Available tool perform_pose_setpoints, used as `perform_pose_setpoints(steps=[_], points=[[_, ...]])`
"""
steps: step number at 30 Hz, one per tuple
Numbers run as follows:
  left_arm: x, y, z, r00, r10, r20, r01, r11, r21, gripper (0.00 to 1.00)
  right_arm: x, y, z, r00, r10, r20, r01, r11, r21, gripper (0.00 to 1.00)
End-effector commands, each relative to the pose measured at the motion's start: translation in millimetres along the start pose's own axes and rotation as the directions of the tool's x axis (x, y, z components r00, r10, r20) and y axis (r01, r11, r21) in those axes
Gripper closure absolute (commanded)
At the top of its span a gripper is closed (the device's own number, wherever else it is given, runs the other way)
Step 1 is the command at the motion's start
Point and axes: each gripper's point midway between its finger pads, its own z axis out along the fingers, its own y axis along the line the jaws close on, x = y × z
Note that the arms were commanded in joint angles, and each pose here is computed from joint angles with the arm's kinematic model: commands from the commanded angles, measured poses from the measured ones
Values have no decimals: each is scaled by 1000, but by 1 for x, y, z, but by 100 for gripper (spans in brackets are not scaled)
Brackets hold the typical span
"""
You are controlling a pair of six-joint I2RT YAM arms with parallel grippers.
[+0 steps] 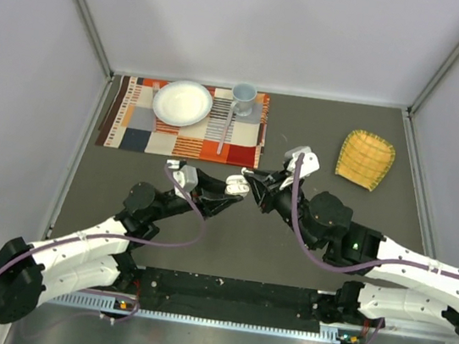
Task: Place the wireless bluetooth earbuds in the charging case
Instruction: Insert the right earbud into the right side groove of the charging case.
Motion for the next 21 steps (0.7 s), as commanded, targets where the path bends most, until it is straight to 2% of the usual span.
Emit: perform_pose_setpoints(steps=[1, 21], points=[[-18, -4, -4, 994, 89, 65, -90, 996, 7, 100, -31, 20, -2, 994, 68, 89, -64, 997, -49, 100], [-26, -1, -6, 981, 176, 88, -175, 984, -18, 100, -9, 34, -4, 994, -57, 90, 70, 987, -147, 100]])
